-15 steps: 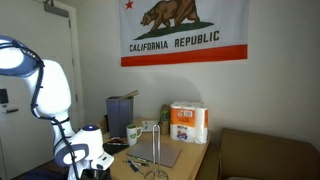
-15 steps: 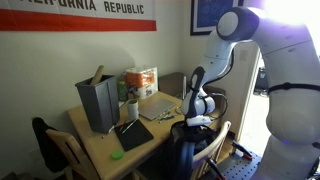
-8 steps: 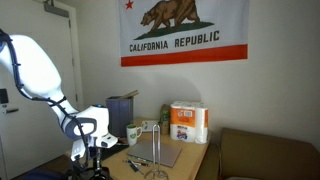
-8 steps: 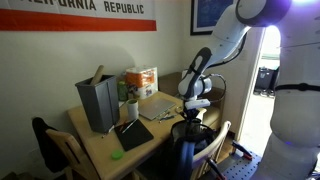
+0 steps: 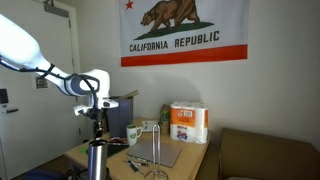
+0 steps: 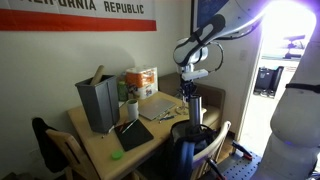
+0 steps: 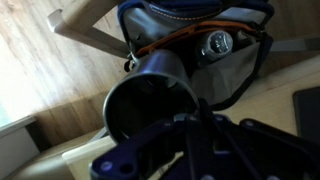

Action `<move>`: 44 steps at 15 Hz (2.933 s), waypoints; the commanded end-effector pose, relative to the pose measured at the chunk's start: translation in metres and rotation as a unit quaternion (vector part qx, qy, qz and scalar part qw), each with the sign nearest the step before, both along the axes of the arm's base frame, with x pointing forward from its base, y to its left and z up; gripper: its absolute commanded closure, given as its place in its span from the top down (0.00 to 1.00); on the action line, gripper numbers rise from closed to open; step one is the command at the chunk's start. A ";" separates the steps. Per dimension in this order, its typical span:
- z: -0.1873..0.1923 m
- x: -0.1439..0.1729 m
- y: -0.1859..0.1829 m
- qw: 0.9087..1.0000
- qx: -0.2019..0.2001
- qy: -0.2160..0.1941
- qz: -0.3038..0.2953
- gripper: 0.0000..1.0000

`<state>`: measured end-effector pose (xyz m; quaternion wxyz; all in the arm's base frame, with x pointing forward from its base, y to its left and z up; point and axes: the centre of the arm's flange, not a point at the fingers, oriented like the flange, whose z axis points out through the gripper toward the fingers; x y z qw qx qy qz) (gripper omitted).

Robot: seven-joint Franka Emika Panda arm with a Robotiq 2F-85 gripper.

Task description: Remove the flask and the bottle from the back pack and put the green lid on the bottle

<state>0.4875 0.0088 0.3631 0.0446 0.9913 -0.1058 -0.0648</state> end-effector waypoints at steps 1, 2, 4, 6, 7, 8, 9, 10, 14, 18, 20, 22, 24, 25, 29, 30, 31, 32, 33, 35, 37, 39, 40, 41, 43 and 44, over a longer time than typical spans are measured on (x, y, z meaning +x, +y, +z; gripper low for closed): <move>0.086 0.027 0.016 0.997 -0.061 -0.037 0.030 0.04; 0.102 0.034 0.019 0.995 -0.071 -0.056 0.042 0.04; 0.121 0.046 0.026 0.991 -0.085 -0.087 0.057 0.04; 0.123 0.051 0.028 0.989 -0.087 -0.106 0.061 0.04; 0.119 0.051 0.028 0.988 -0.086 -0.110 0.060 0.04; 0.109 0.048 0.025 0.989 -0.081 -0.108 0.054 0.04; 0.096 0.044 0.023 0.990 -0.078 -0.105 0.049 0.04; 0.084 0.041 0.020 0.991 -0.075 -0.106 0.044 0.04; 0.031 0.034 0.010 0.988 -0.063 -0.136 0.024 0.04; 0.004 0.034 0.004 0.982 -0.066 -0.174 0.022 0.03; -0.006 0.035 0.002 0.979 -0.071 -0.190 0.024 0.04; -0.017 0.038 0.001 0.976 -0.072 -0.202 0.024 0.03; -0.026 0.041 -0.002 0.976 -0.071 -0.205 0.023 0.03; -0.032 0.042 -0.003 0.976 -0.068 -0.206 0.020 0.03; -0.055 0.050 -0.008 0.975 -0.058 -0.213 0.019 0.03; -0.061 0.053 -0.009 0.974 -0.054 -0.218 0.019 0.03; -0.066 0.056 -0.011 0.973 -0.051 -0.222 0.019 0.04; -0.070 0.059 -0.012 0.973 -0.048 -0.227 0.021 0.03; -0.074 0.062 -0.014 0.972 -0.046 -0.228 0.020 0.03; -0.081 0.067 -0.017 0.973 -0.046 -0.226 0.019 0.03; -0.082 0.072 -0.019 0.973 -0.046 -0.224 0.015 0.03; -0.078 0.081 -0.020 0.973 -0.046 -0.226 0.011 0.04; -0.076 0.086 -0.019 0.972 -0.046 -0.230 0.010 0.04; -0.075 0.091 -0.019 0.972 -0.045 -0.231 0.011 0.13; -0.073 0.099 -0.017 0.972 -0.043 -0.231 0.010 0.15; -0.070 0.102 -0.016 0.972 -0.040 -0.233 0.007 0.08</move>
